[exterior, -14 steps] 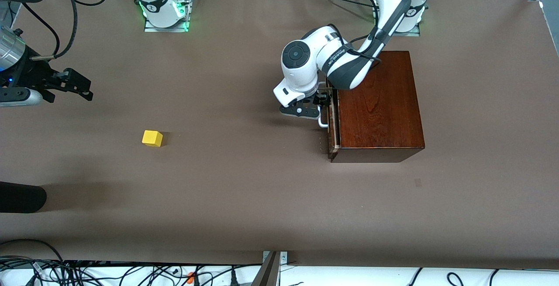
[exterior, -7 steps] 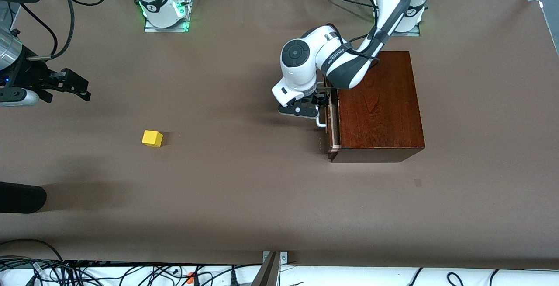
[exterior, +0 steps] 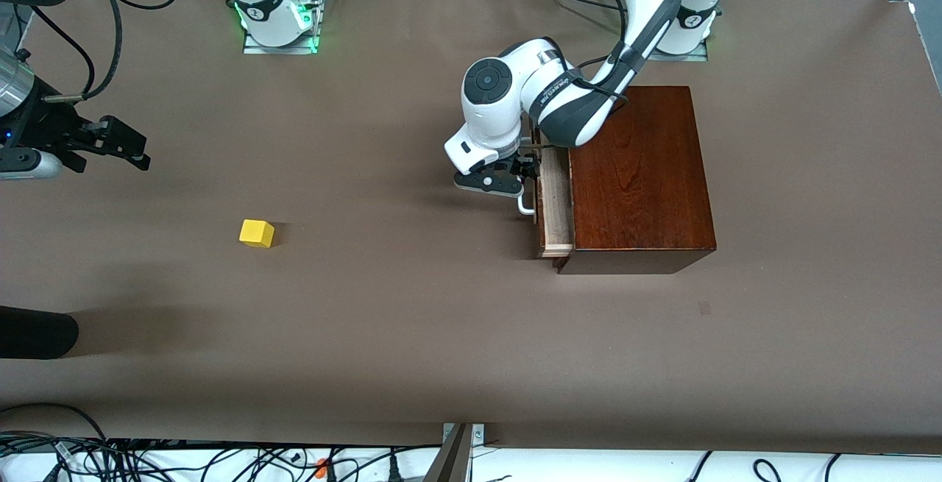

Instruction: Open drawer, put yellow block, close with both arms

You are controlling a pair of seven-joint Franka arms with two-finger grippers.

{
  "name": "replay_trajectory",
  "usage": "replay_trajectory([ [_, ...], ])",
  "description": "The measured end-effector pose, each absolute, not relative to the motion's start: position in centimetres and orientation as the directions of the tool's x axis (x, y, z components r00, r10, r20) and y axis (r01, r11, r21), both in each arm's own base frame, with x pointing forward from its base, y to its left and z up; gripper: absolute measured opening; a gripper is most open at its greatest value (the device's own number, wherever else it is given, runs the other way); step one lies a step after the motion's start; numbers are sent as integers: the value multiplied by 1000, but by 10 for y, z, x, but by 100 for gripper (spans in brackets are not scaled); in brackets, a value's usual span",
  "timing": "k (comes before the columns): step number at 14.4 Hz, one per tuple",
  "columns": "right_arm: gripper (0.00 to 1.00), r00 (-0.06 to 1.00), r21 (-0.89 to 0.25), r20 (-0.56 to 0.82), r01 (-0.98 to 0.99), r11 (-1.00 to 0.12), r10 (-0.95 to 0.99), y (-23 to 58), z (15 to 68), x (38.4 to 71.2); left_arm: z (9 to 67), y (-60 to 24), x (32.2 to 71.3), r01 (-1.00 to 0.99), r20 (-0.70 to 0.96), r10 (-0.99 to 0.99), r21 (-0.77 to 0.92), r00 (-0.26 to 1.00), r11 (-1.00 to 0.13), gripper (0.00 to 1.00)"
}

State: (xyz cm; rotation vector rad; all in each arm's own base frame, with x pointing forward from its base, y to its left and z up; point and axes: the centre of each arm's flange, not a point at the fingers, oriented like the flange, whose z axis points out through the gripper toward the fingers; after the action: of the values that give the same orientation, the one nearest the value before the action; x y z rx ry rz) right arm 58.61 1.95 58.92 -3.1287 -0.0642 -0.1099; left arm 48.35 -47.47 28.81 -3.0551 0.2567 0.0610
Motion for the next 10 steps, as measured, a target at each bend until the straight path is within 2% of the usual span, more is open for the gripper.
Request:
replay_trajectory([
  [10, 100, 997, -9, 70, 41, -999, 41, 19, 589, 586, 289, -488, 485, -121, -35, -119, -62, 992, -991, 100],
])
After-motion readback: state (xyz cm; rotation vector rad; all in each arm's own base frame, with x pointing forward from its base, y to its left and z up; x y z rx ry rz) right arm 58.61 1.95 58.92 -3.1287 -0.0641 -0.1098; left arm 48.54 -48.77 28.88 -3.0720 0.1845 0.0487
